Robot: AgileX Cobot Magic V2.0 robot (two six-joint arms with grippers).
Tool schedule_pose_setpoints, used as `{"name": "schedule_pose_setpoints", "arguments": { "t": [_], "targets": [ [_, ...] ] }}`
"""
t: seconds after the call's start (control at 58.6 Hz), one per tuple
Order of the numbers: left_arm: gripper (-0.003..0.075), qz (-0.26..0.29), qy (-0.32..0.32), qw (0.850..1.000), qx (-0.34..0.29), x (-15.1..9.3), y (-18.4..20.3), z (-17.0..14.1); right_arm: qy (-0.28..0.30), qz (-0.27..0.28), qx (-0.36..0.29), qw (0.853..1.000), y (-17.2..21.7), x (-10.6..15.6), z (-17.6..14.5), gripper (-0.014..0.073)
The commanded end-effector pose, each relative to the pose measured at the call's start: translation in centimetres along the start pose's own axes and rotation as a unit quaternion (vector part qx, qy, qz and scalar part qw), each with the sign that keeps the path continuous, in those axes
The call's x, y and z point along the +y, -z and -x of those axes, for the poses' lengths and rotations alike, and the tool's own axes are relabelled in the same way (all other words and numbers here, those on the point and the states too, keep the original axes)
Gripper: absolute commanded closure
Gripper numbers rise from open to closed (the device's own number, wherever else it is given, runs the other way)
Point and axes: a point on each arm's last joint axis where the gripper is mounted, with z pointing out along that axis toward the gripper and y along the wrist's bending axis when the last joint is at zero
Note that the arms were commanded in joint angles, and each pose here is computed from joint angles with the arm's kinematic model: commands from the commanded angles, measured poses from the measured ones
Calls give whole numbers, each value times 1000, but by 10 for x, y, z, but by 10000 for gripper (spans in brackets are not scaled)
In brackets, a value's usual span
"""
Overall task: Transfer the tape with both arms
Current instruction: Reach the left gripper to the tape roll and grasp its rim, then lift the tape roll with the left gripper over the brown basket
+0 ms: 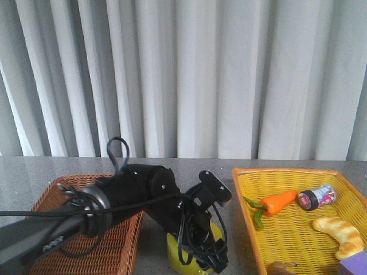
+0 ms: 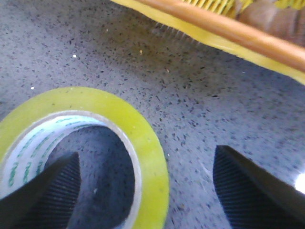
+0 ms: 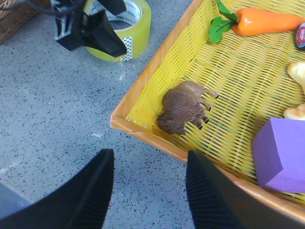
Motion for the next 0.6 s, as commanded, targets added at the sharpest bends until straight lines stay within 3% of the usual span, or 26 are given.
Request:
{"name": "schedule_pose_setpoints", "arguments": {
  "t": [0.0, 0.171, 0.41, 0.58],
  "targets": [
    [179, 11, 8, 999, -51, -2, 19, 20, 0, -7, -44, 999, 7, -2, 12, 251],
    [274, 12, 12, 999, -44, 1, 6, 16, 0, -7, -44, 999, 7, -2, 12, 251],
    [526, 7, 13, 999, -37, 0, 7, 15, 0, -7, -44, 999, 7, -2, 12, 251],
    [584, 4, 12, 999, -34, -2, 11, 16, 0, -7, -44, 999, 7, -2, 12, 251]
  ]
}}
